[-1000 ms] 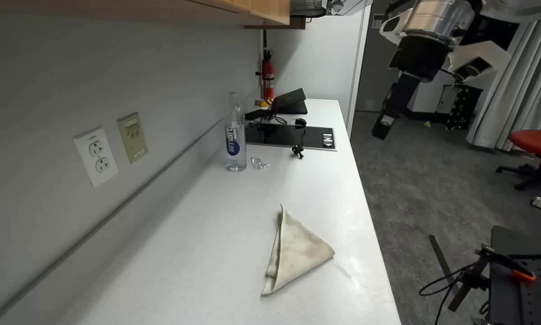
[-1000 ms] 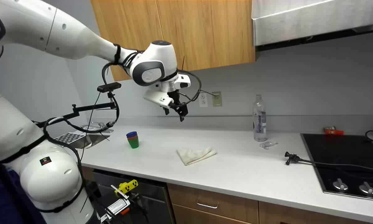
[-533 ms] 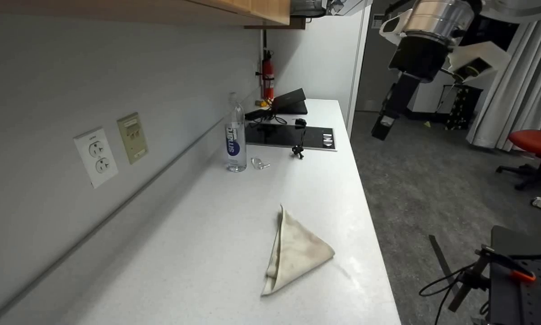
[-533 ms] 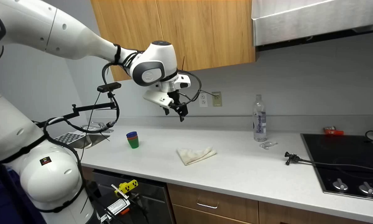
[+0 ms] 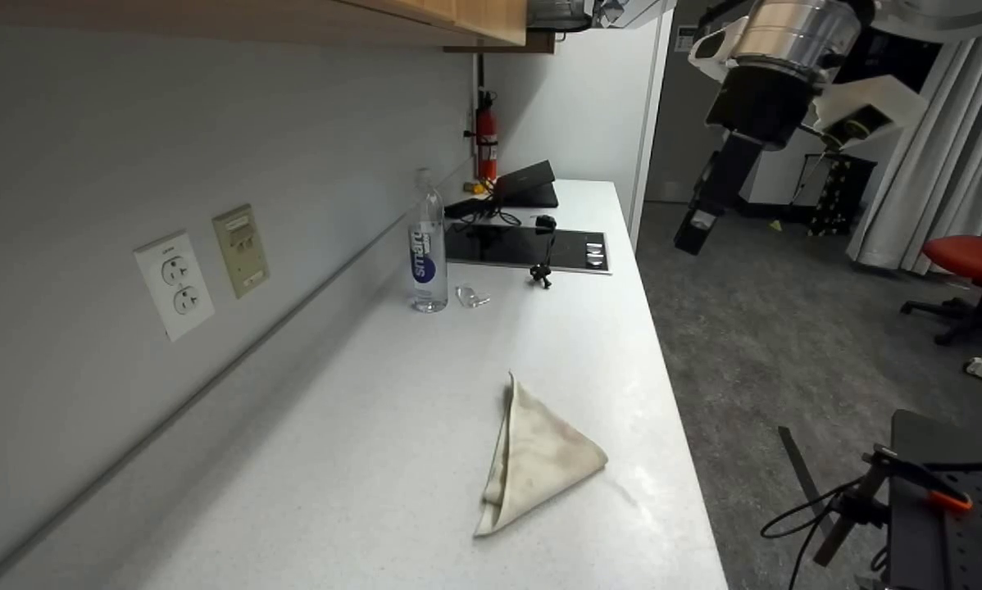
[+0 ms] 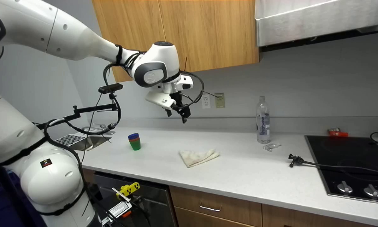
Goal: Fold the towel
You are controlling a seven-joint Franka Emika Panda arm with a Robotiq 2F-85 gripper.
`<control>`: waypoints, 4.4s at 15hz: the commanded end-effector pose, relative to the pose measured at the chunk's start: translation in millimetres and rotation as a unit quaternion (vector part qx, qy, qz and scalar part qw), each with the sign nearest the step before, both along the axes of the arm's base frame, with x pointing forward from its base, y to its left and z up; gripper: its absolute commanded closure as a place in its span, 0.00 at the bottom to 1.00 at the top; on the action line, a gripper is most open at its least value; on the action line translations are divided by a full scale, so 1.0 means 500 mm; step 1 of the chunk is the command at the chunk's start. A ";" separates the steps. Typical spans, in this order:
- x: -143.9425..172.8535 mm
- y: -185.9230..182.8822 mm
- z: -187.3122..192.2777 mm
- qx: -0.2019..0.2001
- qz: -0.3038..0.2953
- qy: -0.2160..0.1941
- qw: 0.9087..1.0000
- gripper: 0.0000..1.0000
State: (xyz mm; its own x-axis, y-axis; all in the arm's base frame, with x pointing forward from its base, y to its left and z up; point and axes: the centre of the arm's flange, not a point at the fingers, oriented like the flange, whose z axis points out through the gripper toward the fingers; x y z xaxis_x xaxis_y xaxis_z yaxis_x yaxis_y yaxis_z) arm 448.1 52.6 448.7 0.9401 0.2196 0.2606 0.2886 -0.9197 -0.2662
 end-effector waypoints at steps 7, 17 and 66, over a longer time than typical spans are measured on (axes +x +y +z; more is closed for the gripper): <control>0.000 0.000 0.000 0.000 0.000 0.000 1.000 0.00; 0.000 0.000 0.000 0.000 0.000 0.000 1.000 0.00; 0.006 0.304 -0.252 -0.073 0.244 0.081 0.964 0.00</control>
